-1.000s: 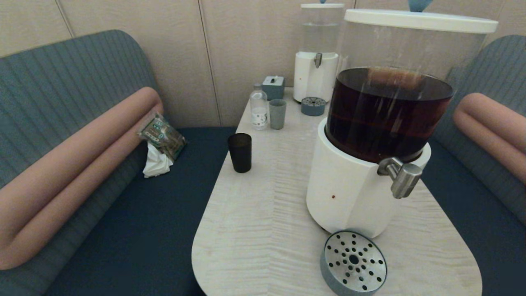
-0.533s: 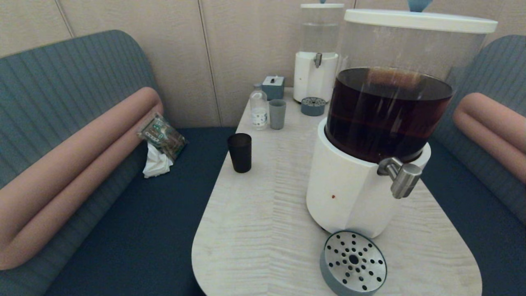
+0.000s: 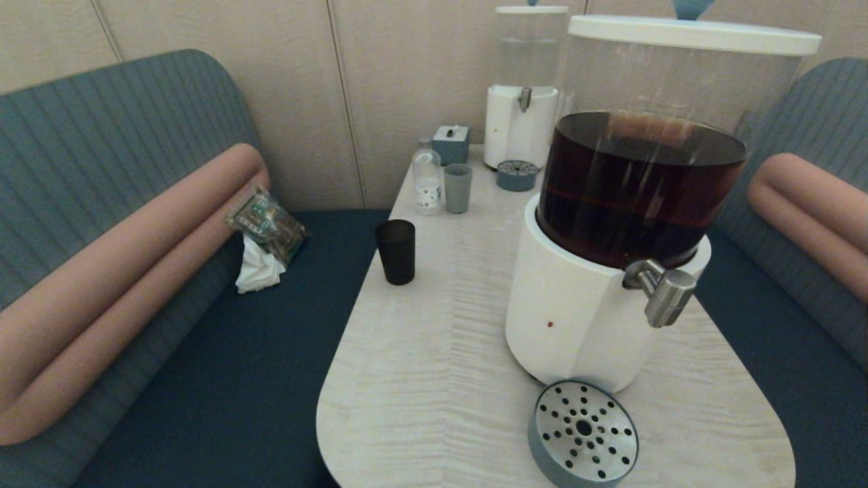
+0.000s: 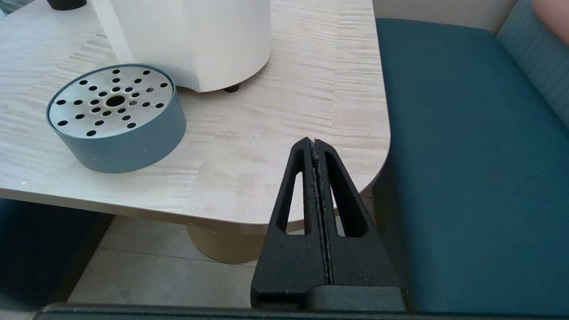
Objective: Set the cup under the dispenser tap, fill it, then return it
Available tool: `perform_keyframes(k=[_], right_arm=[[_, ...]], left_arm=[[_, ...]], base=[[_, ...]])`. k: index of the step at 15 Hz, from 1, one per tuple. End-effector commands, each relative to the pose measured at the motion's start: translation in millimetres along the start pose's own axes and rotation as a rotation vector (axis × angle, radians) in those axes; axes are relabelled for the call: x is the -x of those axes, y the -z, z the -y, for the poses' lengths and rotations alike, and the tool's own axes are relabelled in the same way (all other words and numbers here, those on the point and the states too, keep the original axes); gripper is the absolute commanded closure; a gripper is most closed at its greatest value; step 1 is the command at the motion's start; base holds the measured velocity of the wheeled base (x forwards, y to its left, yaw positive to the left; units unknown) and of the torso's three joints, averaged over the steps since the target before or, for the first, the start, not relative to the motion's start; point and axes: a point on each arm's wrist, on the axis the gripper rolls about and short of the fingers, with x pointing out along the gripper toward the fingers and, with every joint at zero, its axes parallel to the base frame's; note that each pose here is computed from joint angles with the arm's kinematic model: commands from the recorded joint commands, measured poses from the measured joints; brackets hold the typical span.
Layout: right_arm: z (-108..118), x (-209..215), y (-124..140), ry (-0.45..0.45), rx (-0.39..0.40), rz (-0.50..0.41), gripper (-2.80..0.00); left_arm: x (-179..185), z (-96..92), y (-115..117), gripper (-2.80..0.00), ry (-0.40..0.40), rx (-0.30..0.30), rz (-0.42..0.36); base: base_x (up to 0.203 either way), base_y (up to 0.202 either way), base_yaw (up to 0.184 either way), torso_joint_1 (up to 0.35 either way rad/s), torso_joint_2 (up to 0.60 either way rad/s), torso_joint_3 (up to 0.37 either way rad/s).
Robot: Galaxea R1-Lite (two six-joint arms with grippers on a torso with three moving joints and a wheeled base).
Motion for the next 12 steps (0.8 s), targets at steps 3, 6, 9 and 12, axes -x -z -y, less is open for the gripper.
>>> perform_keyframes(k=[3, 6, 9, 12], right_arm=[[0.0, 0.0, 0.1, -0.001, 0.000, -0.001, 0.00], [0.0, 0.0, 0.1, -0.001, 0.000, -0.001, 0.00], [0.0, 0.1, 0.1, -0.001, 0.000, 0.001, 0.00], [0.0, 0.0, 0.2, -0.001, -0.001, 0.003, 0.00]], left_arm=[[-0.2, -1.1, 4.1, 0.00, -0.046, -0.012, -0.023], [-0.5, -1.2, 3.9, 0.00, -0.049, 0.028, -0.017], [-0.5, -1.2, 3.9, 0.00, -0.049, 0.028, -0.017], [-0.5, -1.2, 3.9, 0.00, -0.049, 0.028, -0.017]], base=[[0.000, 0.000, 0.000, 0.000, 0.00, 0.000], [0.000, 0.000, 0.000, 0.000, 0.00, 0.000], [0.000, 0.000, 0.000, 0.000, 0.00, 0.000], [0.000, 0.000, 0.000, 0.000, 0.00, 0.000]])
